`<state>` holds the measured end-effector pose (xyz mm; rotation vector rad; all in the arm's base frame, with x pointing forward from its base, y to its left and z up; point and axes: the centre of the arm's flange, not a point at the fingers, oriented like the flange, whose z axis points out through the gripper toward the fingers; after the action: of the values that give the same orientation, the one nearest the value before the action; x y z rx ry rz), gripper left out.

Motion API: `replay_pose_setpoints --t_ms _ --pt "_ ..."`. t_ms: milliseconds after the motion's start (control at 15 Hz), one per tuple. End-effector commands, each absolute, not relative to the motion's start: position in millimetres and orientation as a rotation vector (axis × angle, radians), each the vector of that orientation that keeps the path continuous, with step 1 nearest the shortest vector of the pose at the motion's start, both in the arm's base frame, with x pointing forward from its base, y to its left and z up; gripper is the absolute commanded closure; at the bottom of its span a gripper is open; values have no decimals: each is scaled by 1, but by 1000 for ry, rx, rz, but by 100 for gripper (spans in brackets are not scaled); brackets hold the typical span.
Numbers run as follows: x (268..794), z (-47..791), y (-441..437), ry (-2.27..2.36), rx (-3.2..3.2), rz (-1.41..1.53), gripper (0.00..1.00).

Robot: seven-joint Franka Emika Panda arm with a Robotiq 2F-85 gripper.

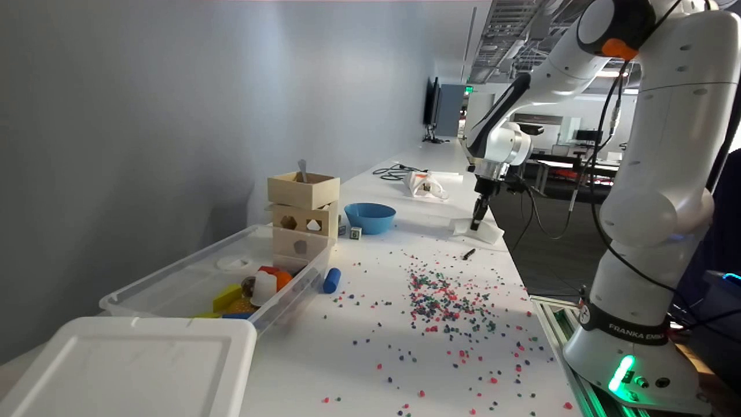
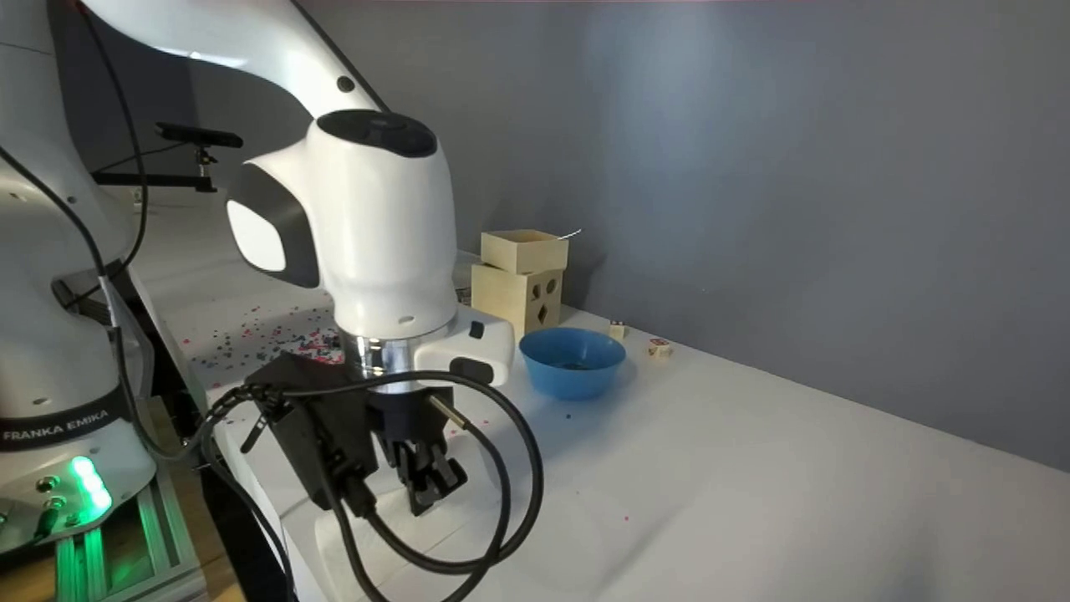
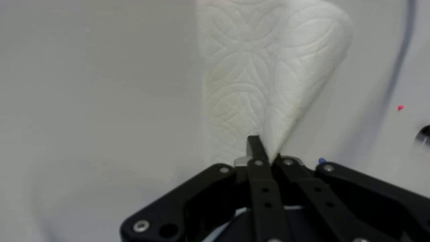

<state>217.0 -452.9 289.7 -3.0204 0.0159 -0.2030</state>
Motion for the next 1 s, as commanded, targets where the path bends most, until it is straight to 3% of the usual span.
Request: replay_pose_setpoints --t_ms 0,533,600,933 --pt "198 298 -411 88 -3094 -185 100" --pt "170 313 -333 1 -3119 -178 100" --pt "180 293 -377 47 -3133 -138 98" --pt "178 298 -349 -3 -3119 -189 98"
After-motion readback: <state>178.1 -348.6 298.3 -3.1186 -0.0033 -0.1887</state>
